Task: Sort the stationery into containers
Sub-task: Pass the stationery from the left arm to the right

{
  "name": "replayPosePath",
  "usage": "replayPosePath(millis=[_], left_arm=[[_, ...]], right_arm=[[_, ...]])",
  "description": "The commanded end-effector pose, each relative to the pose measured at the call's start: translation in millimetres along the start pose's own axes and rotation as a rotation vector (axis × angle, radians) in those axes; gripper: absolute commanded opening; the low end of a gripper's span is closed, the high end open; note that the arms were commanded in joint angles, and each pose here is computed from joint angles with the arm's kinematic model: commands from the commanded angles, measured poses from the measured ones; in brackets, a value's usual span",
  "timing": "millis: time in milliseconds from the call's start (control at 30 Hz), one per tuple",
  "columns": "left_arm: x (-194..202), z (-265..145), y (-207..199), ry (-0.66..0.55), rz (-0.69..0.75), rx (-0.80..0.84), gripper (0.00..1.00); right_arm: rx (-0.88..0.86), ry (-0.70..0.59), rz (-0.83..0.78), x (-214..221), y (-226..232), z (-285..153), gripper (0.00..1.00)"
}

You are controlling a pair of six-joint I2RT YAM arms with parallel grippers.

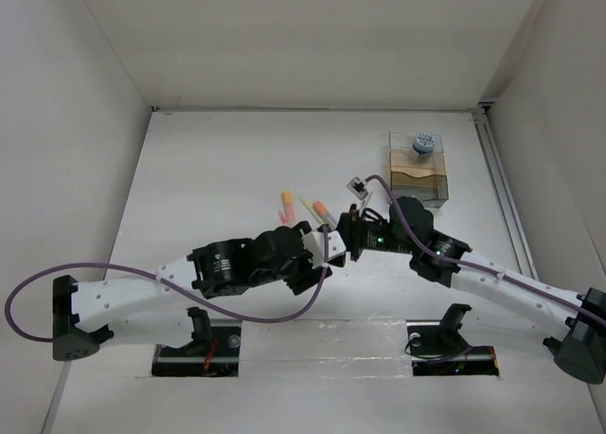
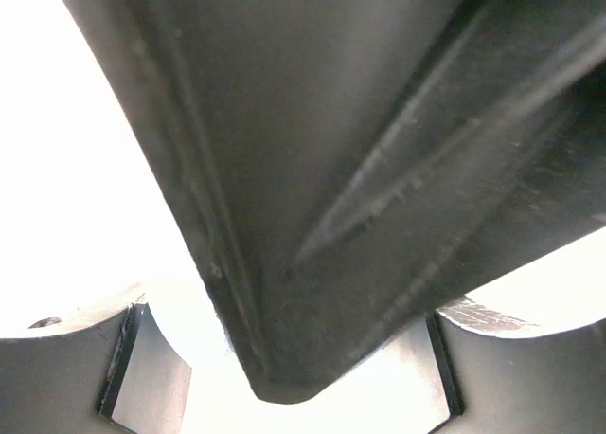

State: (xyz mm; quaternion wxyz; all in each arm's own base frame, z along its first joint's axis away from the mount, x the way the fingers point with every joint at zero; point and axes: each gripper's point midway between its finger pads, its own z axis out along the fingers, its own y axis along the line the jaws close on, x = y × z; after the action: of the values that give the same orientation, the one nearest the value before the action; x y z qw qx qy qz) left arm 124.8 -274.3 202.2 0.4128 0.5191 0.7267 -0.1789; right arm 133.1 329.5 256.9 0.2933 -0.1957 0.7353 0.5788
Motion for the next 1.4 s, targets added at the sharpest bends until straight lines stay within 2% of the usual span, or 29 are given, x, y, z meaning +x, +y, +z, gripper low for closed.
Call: replayPosePath(millis=[0, 100, 333, 400, 467, 600, 800, 1067, 1200, 1367], left_arm=[[-62, -13, 26, -0.236, -0.057, -0.121, 0.0], [-65, -17, 30, -0.253, -0.073, -0.142, 0.0], [-64, -18, 36, -0.249, -0.078, -0.176, 0.0], [-63, -15, 37, -0.239, -0.085, -0.183, 0.0], [-60, -14, 36, -0.23, -0.083, -0.183, 0.0], [-59, -12, 37, -0.222, -0.101, -0.189, 0.0], [-58, -12, 39, -0.22, -0.106, -0.197, 0.0], [-62, -11, 43, -0.237, -0.127, -0.194, 0.0], [-63, -11, 39, -0.239, -0.124, -0.176, 0.0], [-66, -10, 32, -0.251, -0.112, -0.134, 0.0]], right_arm=[[-0.155, 0.042, 0.016, 10, 36, 2, 0.8], [-0.096, 0.018, 0.032, 7, 25, 5, 0.72], [-0.074, 0.038, 0.012, 18, 19, 12, 0.69], [-0.141, 0.047, -0.01, 26, 26, 11, 0.75], [-0.237, -0.003, -0.044, 22, 46, 3, 0.84], [-0.232, -0.052, -0.075, 23, 45, -3, 0.9], [-0.193, -0.119, -0.138, 26, 37, -8, 0.89], [-0.19, -0.32, -0.149, 8, 34, -31, 0.86], [-0.173, -0.325, -0.18, -2, 40, -31, 0.86], [-0.16, -0.265, -0.187, 6, 38, -14, 0.86]])
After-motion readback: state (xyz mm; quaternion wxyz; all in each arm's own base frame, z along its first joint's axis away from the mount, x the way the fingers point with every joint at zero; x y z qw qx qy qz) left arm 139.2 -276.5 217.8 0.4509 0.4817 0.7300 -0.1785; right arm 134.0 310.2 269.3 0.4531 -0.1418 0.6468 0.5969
